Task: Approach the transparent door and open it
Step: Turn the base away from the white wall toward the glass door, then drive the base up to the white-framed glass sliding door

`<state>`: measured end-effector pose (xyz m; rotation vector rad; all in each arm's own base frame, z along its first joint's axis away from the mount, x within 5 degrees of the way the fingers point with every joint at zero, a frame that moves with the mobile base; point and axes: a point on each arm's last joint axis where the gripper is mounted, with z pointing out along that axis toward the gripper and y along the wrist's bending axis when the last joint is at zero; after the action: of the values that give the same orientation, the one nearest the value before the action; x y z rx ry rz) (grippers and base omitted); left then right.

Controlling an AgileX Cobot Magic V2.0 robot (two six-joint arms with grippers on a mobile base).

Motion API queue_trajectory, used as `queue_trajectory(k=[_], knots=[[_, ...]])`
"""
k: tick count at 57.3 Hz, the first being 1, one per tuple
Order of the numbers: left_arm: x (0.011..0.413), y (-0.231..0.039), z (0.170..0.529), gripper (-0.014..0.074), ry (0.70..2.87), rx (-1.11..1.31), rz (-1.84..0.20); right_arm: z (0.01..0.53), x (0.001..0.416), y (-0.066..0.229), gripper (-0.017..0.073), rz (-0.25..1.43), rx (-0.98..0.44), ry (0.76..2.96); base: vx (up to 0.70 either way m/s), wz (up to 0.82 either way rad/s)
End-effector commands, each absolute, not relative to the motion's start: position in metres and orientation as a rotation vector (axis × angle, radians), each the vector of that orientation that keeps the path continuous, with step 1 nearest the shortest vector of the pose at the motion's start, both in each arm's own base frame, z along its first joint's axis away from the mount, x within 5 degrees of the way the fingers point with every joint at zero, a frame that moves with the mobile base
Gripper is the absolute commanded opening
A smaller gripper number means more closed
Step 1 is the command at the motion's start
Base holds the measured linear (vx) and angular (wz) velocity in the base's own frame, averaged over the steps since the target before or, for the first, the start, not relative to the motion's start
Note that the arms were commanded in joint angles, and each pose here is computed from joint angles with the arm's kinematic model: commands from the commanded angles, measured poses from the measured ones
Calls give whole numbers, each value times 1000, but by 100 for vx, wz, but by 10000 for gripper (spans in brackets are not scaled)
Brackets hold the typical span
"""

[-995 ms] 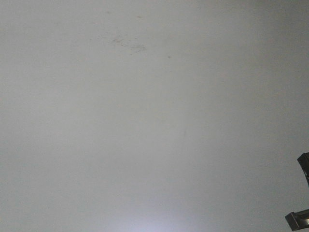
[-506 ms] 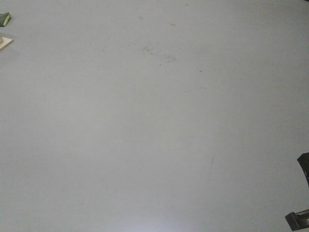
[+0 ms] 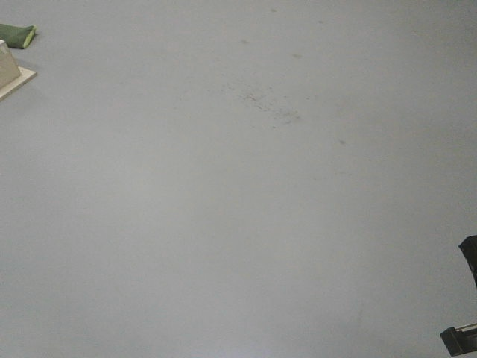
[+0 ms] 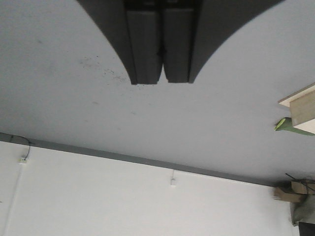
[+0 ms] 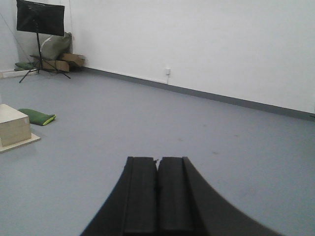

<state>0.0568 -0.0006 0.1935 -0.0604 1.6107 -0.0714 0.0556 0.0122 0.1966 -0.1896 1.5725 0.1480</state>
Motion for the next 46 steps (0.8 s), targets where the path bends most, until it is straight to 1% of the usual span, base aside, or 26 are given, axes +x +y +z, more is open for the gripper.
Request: queue_trajectory(k=[1, 19, 46], knots=[[56, -1, 199, 3, 1517, -67, -89, 204, 54, 11, -4, 140, -179, 1477, 49, 23], [56, -1, 199, 3, 1517, -67, -89, 204, 54, 11, -4, 140, -179, 1477, 50, 36], [56, -1, 199, 3, 1517, -67, -89, 204, 54, 11, -4, 140, -179, 1477, 55, 53]])
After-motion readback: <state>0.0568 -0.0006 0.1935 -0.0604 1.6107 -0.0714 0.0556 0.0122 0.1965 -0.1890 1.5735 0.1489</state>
